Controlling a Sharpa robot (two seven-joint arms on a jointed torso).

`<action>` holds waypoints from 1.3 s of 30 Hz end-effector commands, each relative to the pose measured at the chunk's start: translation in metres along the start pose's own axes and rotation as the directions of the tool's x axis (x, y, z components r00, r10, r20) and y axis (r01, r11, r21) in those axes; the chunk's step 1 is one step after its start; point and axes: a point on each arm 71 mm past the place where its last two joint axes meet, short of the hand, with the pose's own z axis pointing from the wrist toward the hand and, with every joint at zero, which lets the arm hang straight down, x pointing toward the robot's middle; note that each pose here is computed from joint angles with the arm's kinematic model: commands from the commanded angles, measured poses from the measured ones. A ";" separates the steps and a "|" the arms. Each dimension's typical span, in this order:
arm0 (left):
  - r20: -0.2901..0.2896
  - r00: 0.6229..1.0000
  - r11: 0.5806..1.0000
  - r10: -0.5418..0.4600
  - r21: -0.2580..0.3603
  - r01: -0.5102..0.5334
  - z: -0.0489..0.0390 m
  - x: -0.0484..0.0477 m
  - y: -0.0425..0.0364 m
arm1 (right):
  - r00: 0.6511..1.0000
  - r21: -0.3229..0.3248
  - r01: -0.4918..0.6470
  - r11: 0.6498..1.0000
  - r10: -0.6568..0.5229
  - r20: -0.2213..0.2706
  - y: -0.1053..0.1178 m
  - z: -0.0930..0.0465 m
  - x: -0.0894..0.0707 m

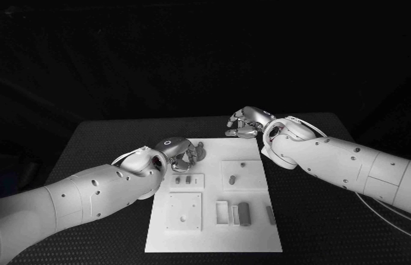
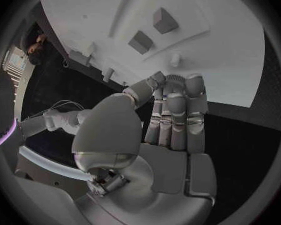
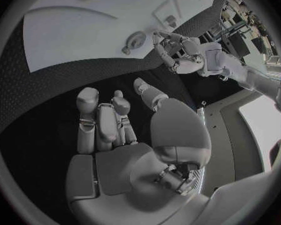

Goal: Assemble the parts on the task board

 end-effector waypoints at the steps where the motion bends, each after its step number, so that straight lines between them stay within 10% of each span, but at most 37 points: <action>1: 0.028 0.999 0.999 -0.037 0.012 0.036 -0.0017 -0.0060 -0.0005 | 1.000 -0.006 0.003 1.000 -0.003 -0.007 0.000 0.000 0.000; 22: -0.125 0.992 0.998 -0.001 -0.058 -0.006 -0.0134 -0.0058 0.0226 | 1.000 -0.002 0.004 1.000 -0.004 -0.007 -0.002 -0.001 0.000; 39: -0.125 0.992 0.999 0.005 -0.048 -0.011 -0.0082 -0.0039 0.0178 | 1.000 -0.003 0.004 1.000 -0.004 -0.008 -0.001 -0.001 0.000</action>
